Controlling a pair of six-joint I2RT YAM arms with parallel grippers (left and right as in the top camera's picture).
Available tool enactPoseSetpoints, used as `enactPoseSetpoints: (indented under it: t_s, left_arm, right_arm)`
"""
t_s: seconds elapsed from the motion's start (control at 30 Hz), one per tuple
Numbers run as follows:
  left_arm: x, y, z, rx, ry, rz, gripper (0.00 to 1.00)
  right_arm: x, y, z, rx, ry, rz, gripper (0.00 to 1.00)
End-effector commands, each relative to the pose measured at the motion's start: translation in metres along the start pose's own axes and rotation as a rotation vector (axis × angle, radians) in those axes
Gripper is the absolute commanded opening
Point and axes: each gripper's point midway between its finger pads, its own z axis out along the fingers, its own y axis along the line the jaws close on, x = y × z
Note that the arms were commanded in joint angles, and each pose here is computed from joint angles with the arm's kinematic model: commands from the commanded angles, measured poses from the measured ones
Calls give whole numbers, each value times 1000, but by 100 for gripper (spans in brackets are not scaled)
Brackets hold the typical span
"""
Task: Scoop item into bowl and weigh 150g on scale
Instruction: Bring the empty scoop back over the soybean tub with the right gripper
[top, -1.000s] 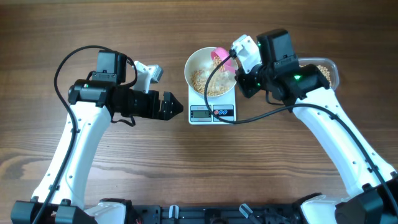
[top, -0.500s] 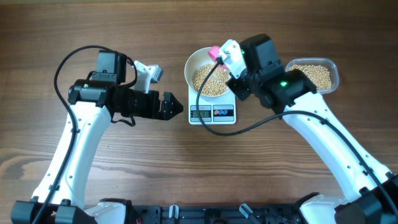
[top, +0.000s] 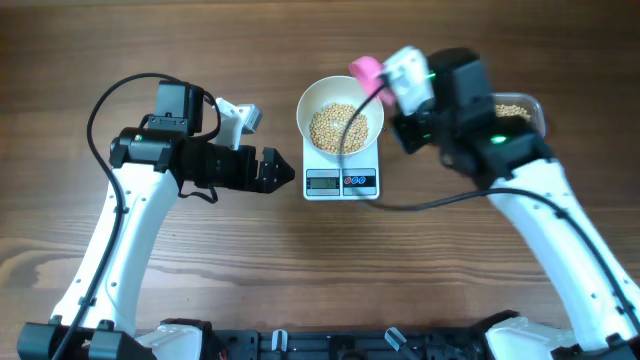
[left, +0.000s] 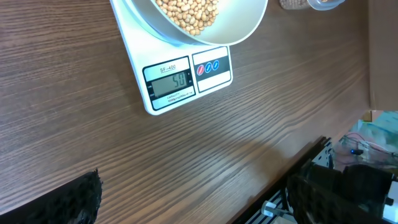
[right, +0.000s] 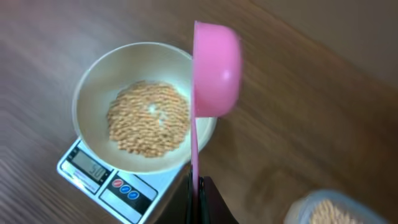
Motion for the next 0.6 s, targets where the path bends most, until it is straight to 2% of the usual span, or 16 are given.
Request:
enactPoseSetpoints:
  t_s: [0.0, 0.1, 0.23, 0.4, 0.57]
  left_arm:
    - [2, -1, 1, 17, 3, 15, 100]
    - [2, -1, 1, 18, 3, 15, 100]
    - [2, -1, 1, 18, 3, 15, 100]
    - [2, -1, 1, 17, 3, 15, 100]
    - [2, -1, 1, 18, 3, 15, 100]
  right_arm:
    - [-7, -34, -28, -117, -94, 267, 4]
    - [12, -86, -41, -75, -113, 446, 4]
    - [44, -137, -62, -5, -118, 574, 4]
    - [90, -173, -78, 114, -35, 566, 4]
    - [127, -198, -74, 271, 99, 571, 4]
